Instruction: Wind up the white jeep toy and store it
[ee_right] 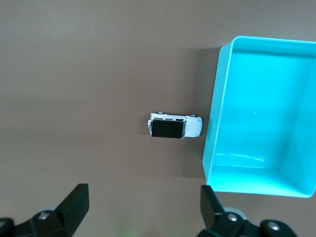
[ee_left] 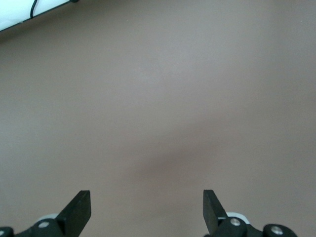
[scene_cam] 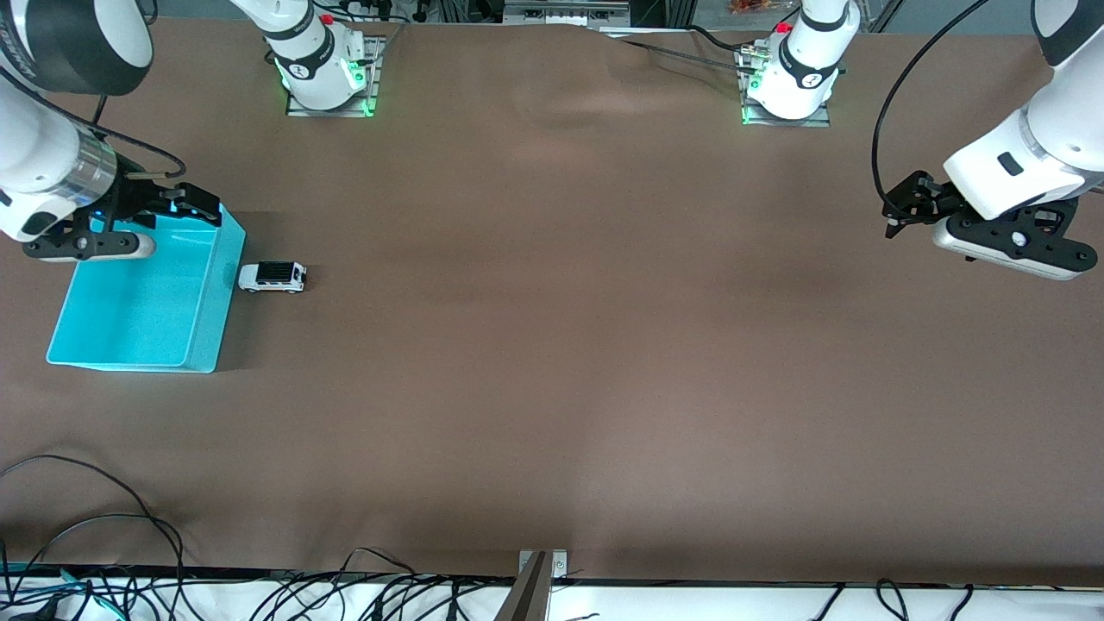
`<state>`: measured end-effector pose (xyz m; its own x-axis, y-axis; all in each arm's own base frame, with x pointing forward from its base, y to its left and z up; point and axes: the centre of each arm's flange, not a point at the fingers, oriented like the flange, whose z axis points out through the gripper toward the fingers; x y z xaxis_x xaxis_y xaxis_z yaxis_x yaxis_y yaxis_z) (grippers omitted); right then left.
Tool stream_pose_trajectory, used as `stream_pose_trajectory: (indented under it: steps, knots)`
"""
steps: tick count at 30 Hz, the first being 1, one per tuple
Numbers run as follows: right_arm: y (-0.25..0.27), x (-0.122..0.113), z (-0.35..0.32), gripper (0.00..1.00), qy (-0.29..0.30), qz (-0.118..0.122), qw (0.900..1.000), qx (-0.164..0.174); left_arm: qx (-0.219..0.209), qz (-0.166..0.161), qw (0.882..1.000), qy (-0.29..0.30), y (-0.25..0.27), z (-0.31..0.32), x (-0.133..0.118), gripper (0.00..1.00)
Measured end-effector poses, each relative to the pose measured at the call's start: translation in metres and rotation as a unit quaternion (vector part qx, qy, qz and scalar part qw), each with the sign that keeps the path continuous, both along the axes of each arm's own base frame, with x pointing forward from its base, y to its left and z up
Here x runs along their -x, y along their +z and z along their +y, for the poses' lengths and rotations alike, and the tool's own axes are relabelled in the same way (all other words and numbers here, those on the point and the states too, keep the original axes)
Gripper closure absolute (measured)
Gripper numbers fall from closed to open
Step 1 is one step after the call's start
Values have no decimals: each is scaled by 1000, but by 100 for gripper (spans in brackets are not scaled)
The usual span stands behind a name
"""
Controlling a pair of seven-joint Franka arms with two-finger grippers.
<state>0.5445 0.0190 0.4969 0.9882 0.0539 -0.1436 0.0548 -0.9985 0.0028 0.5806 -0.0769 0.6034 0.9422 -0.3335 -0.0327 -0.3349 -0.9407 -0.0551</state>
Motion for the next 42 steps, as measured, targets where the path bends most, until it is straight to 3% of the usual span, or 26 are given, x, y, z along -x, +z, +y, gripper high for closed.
stream_pose_trajectory:
  steps: [11,21,34,42]
  knots:
    - [-51,6,0,0,1,-14,1000,-1,12,-18,1000,18,26,7,14,0]
    - [-91,16,0,0,1,-22,1000,-1,36,-15,998,47,28,33,18,0]
    - [-132,30,-1,0,1,-43,999,-2,37,-17,998,53,38,46,48,0]
    - [-161,37,-1,0,1,-32,999,-2,37,-12,999,37,33,28,49,0]
